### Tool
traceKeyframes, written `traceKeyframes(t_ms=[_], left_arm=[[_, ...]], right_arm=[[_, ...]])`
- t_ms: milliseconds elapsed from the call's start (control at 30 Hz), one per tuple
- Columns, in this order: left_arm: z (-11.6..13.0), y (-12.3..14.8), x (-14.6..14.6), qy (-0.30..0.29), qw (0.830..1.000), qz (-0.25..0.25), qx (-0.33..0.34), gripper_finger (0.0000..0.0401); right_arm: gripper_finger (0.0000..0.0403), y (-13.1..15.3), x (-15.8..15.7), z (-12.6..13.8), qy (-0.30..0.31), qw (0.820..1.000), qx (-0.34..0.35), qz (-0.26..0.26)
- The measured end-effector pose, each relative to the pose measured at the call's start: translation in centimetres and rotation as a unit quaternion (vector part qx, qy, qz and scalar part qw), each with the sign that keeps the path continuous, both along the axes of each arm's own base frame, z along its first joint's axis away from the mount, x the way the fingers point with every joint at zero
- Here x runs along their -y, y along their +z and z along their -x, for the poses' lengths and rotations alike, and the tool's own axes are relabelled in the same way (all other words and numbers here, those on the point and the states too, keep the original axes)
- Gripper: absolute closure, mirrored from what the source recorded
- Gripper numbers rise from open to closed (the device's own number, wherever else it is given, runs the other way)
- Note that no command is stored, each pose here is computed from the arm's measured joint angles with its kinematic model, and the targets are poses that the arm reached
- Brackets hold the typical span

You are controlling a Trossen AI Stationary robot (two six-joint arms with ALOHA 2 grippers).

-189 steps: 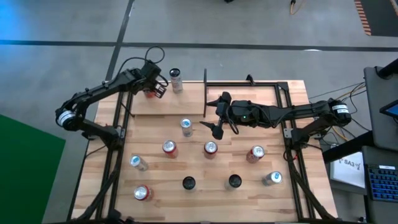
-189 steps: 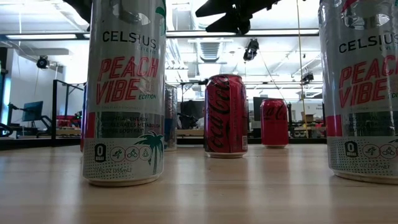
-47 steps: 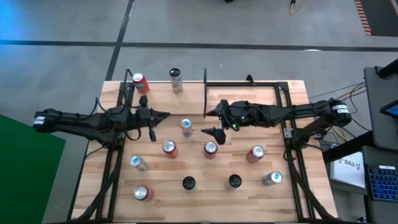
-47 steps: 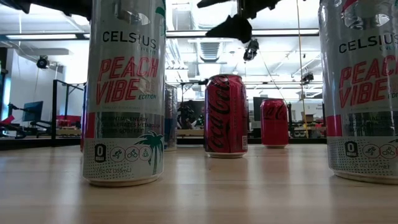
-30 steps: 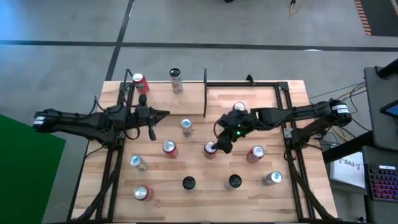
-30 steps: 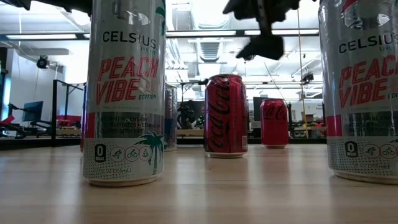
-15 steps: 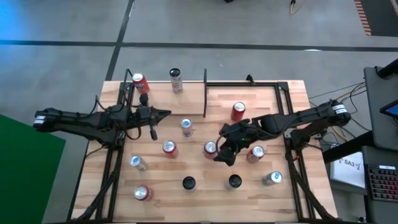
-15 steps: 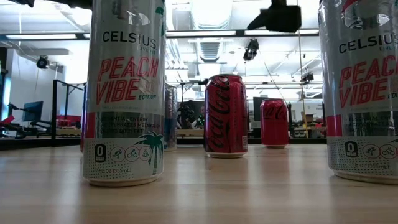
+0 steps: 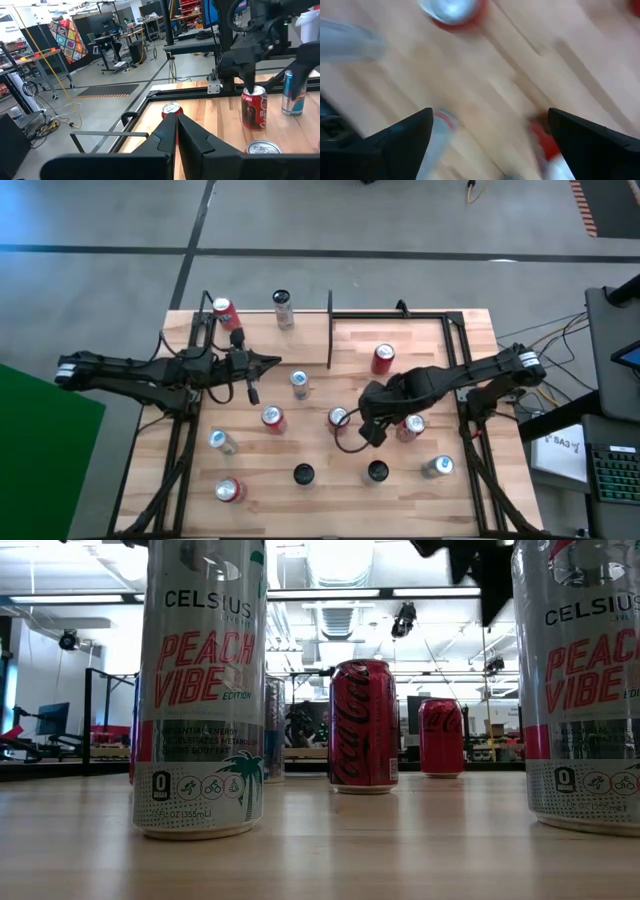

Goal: Place canned beverage on shelf
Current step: Put the red white soda can on the shelf

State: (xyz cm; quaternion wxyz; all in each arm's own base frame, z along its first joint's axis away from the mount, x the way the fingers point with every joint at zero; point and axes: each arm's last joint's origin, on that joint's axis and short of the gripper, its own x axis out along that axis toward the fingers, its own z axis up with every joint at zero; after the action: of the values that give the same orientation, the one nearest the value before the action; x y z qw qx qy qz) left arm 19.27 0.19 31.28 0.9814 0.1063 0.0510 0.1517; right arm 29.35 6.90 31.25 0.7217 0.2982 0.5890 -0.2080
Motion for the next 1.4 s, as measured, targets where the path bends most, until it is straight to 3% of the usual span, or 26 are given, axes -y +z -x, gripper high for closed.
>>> traceKeyframes(t_ms=[267,400,600,833,1400], left_arm=[[-0.5,-0.1,0.0,0.000,1.000,0.000,-0.009,0.0401],[-0.6,-0.1,0.0,0.000,1.000,0.000,-0.010,0.0401],[-0.6,-0.3,0.0,0.000,1.000,0.000,-0.015,0.0401],[-0.6,-0.4,0.0,0.000,1.000,0.001,-0.023,0.0401],[-0.6,-0.4,0.0,0.000,1.000,-0.001,-0.023,0.0401]], right_arm=[[0.0022,0.1,0.6,3.0,-0.098,0.984,-0.151,0.008],[0.0022,0.4,0.4,3.4,-0.112,0.981,-0.154,-0.025],[0.0022,-0.1,0.4,3.6,-0.133,0.976,-0.169,-0.030],[0.0022,-2.4,0.4,4.0,-0.129,0.968,-0.210,-0.041],[0.0022,-7.7,1.6,4.1,-0.108,0.969,-0.216,-0.050]])
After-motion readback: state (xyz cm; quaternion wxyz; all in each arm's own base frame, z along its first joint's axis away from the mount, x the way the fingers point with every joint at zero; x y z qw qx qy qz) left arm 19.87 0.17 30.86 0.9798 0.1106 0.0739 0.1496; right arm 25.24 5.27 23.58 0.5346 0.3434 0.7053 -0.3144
